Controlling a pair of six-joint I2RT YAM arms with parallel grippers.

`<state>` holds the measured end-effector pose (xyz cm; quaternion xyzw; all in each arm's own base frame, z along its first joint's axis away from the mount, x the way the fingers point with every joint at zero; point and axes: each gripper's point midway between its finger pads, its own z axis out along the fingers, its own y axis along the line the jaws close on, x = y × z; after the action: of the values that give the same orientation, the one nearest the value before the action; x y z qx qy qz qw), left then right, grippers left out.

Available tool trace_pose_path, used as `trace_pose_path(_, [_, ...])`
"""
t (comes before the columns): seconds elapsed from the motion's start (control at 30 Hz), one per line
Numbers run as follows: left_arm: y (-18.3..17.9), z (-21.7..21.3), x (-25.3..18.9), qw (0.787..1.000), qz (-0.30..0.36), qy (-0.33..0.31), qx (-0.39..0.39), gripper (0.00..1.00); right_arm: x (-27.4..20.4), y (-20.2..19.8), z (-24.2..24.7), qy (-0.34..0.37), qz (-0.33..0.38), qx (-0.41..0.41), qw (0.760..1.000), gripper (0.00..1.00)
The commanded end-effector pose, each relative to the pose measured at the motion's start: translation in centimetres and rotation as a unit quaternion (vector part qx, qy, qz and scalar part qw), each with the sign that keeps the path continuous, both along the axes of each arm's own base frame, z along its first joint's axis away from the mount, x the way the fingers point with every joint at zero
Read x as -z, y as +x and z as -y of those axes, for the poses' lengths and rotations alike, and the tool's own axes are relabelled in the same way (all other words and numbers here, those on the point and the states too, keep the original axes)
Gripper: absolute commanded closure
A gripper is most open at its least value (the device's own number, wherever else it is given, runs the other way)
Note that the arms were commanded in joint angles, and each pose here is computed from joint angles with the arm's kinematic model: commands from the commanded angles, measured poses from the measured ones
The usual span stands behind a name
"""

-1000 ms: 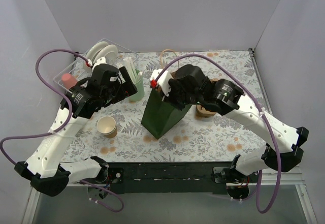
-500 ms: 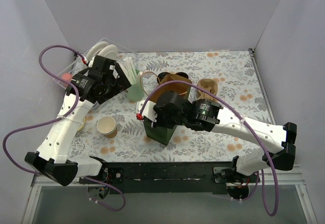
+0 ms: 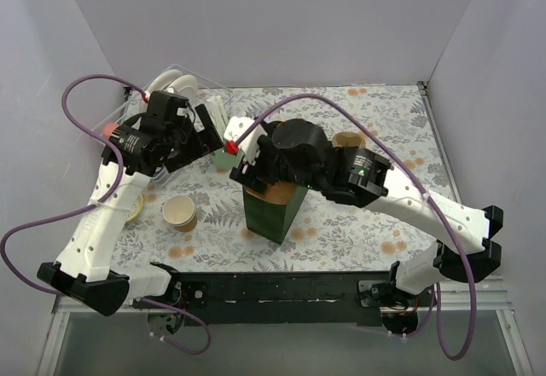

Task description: Pack the takeout coffee

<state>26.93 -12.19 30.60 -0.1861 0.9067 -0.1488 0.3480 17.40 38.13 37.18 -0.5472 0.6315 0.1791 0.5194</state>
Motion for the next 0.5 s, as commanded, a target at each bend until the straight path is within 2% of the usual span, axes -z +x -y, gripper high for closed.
trace_pose_path(0.0, [-1.6, 1.6, -2.8, 0.996, 0.036, -0.042, 0.072, 0.02, -7.1, 4.0, 1.0, 0.097, 0.035, 0.079, 0.992, 0.23])
trace_pose_path(0.17, [-3.7, 3.3, -3.2, 0.989, 0.02, -0.094, 0.109, 0.02, -8.9, 13.7, 8.5, 0.155, 0.039, 0.205, 0.966, 0.24])
trace_pose_path(0.23, [-5.3, 4.4, -3.7, 0.982, 0.012, -0.151, 0.114, 0.03, -9.1, 16.2, 10.4, 0.149, 0.044, 0.23, 0.961, 0.22])
trace_pose_path(0.27, [-5.4, 5.1, -4.4, 0.976, 0.021, -0.181, 0.118, 0.04, -9.1, 18.4, 12.8, 0.145, 0.052, 0.271, 0.95, 0.22])
trace_pose_path(0.33, [-6.8, 6.7, -3.1, 0.962, -0.033, -0.245, 0.115, 0.06, -8.2, 20.6, 15.5, 0.163, 0.028, 0.319, 0.933, 0.22])
trace_pose_path(0.37, [-7.4, 7.2, -3.3, 0.955, -0.038, -0.27, 0.119, 0.08, -7.5, 22.3, 18.2, 0.175, 0.01, 0.341, 0.924, 0.23])
trace_pose_path(0.4, [-7.8, 7.4, -3.1, 0.95, -0.049, -0.285, 0.117, 0.13, -6.7, 22.8, 19.3, 0.18, -0.012, 0.349, 0.92, 0.23])
trace_pose_path(0.47, [-8.7, 7.1, -2.8, 0.947, -0.056, -0.302, 0.097, 0.14, -3.9, 23.9, 22.0, 0.175, -0.049, 0.381, 0.907, 0.24])
